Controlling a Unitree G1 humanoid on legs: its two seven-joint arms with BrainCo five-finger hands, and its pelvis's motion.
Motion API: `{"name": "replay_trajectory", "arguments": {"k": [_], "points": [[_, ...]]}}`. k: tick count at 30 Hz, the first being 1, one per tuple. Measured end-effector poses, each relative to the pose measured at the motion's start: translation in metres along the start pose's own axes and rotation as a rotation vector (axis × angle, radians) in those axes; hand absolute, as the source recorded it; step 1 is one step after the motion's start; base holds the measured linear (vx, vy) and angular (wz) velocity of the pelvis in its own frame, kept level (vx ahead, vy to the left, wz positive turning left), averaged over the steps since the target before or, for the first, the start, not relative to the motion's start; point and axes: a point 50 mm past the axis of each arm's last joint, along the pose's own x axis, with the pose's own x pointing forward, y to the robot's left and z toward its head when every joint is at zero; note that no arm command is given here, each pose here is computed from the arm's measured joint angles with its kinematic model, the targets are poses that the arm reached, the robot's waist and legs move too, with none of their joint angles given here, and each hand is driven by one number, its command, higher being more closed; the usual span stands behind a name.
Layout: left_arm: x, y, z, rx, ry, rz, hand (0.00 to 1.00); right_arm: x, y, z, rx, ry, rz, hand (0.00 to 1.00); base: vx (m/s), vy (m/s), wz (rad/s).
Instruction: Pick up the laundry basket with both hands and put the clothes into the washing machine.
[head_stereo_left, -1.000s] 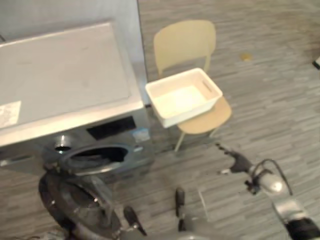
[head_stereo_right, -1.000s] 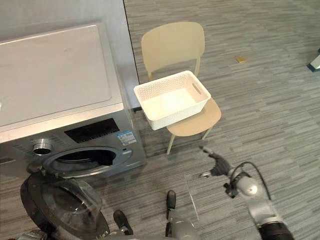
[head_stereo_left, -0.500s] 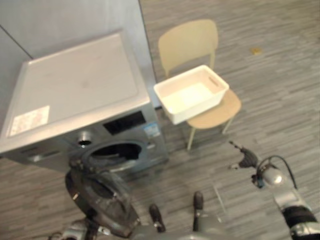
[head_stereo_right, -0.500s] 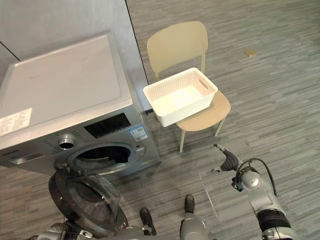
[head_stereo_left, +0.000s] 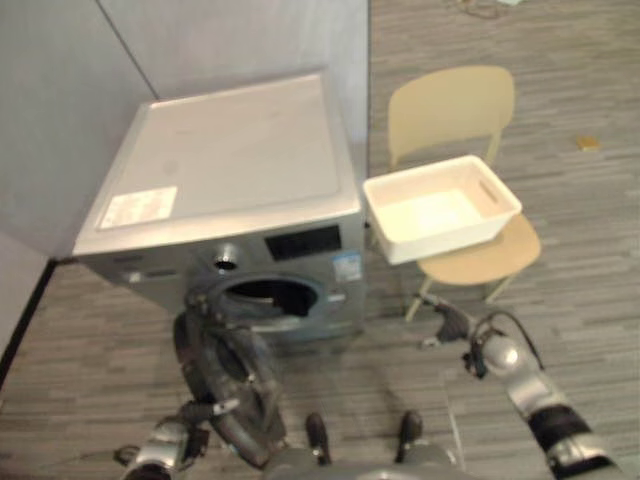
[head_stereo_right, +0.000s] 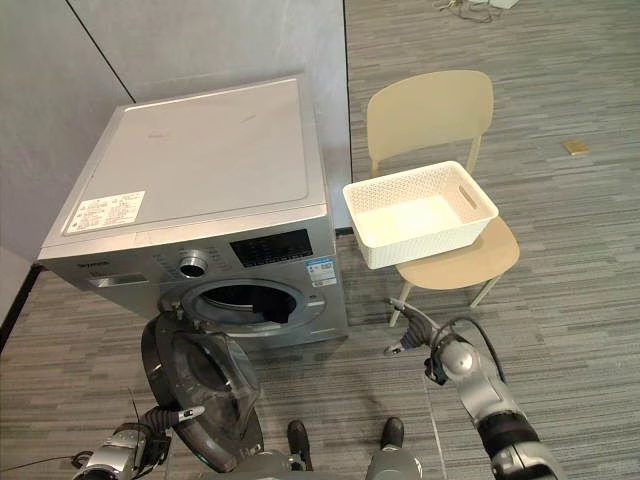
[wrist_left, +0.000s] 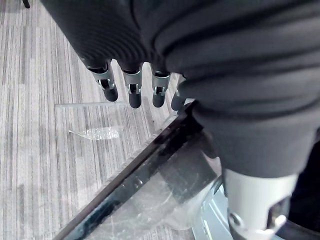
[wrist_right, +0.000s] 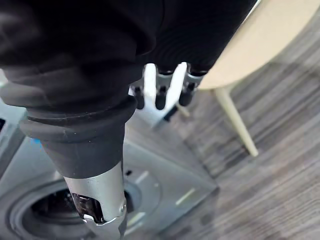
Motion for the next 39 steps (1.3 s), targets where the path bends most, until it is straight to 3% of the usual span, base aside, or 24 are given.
{"name": "replay_trajectory", "arguments": {"k": [5, 10, 14, 18, 22, 28, 39], "points": [[-0.007, 0.009, -0.019, -0.066, 0.017, 0.039, 0.0, 0.015, -0.005, 0.022, -0.02, -0.063, -0.011, 0.0, 0.11, -0.028, -0.51], [-0.012, 0.018, -0.031, -0.088, 0.03, 0.077, 0.0, 0.01, 0.008, 0.001, -0.032, 0.02, 0.022, 0.0, 0.02, -0.045, -0.24], [-0.012, 0.022, -0.011, -0.088, -0.064, 0.113, 0.0, -0.011, 0.022, -0.036, 0.113, 0.14, -0.051, 0.0, -0.08, -0.031, 0.41], [-0.015, 0.024, 0.009, -0.078, -0.174, 0.138, 0.0, -0.03, 0.044, -0.06, 0.161, 0.23, -0.022, 0.0, -0.11, 0.011, 0.35], [-0.012, 0.007, 0.006, -0.134, -0.171, 0.14, 0.0, -0.044, 0.04, -0.074, 0.165, 0.286, -0.065, 0.0, -0.03, 0.048, 0.05], [-0.014, -0.001, -0.009, -0.141, -0.119, 0.129, 0.0, -0.064, 0.044, -0.098, 0.311, 0.416, -0.175, 0.0, 0.08, 0.028, 0.06], [-0.014, 0.001, -0.004, -0.139, -0.134, 0.135, 0.0, -0.062, 0.053, -0.098, 0.439, 0.418, -0.2, 0.0, 0.08, -0.005, 0.16]]}}
